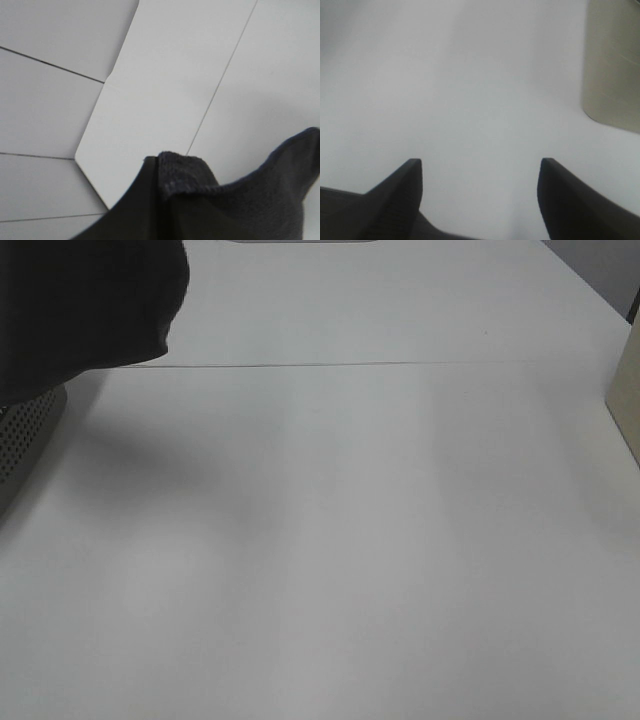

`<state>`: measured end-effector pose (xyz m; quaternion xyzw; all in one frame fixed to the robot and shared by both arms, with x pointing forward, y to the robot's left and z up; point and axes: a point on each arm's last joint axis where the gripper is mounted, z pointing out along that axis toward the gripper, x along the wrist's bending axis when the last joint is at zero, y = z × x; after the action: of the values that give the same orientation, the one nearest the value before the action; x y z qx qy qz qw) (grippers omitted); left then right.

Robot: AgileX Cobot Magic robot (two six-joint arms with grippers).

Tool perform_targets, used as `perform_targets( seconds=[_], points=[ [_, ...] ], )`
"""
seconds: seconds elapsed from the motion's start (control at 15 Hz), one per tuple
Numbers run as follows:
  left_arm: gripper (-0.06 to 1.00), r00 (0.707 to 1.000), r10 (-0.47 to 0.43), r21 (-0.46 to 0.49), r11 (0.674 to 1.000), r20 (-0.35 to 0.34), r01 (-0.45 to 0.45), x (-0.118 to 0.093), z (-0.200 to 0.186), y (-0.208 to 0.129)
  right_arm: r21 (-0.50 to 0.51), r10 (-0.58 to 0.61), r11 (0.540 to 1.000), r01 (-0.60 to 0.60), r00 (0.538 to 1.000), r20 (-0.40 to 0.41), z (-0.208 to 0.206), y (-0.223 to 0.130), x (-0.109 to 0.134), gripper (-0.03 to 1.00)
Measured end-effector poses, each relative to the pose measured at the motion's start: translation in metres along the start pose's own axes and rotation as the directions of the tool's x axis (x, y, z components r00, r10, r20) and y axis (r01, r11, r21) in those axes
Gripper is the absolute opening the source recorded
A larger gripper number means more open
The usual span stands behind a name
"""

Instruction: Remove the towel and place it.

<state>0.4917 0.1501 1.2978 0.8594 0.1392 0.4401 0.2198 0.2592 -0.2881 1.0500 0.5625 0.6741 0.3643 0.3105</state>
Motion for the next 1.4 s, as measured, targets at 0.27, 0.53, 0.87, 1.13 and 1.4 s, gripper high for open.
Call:
perform_targets(
  seconds=[0.27, 0.53, 0.87, 1.13, 1.4],
  points=[
    [0.00, 0.999, 0.022, 0.007, 1.000, 0.045, -0.023, -0.019, 0.018, 0.017, -0.169, -0.021, 0.985, -0.030, 0.957, -0.291, 0.037, 0.055, 0.018, 0.65],
    [0.00, 0.990, 0.037, -0.142, 0.990, 0.139, -0.017, -0.045, 0.015, 0.045, -0.224, -0.100, 0.973, -0.050, 0.786, -0.610, 0.098, 0.088, 0.036, 0.65],
    [0.00, 0.964, -0.040, -0.324, 0.938, 0.262, 0.127, -0.060, 0.028, 0.071, -0.148, -0.037, 0.983, -0.109, 0.669, -0.742, 0.160, 0.085, 0.039, 0.65],
    [0.00, 0.948, -0.061, -0.344, 0.923, 0.313, 0.173, -0.068, 0.039, 0.078, -0.078, 0.003, 0.991, -0.106, 0.612, -0.791, 0.181, 0.081, 0.045, 0.70],
    [0.00, 0.940, -0.074, -0.358, 0.912, 0.334, 0.199, -0.071, 0.045, 0.082, -0.058, -0.030, 0.998, -0.022, 0.650, -0.759, 0.204, 0.097, 0.070, 0.75]
  ],
)
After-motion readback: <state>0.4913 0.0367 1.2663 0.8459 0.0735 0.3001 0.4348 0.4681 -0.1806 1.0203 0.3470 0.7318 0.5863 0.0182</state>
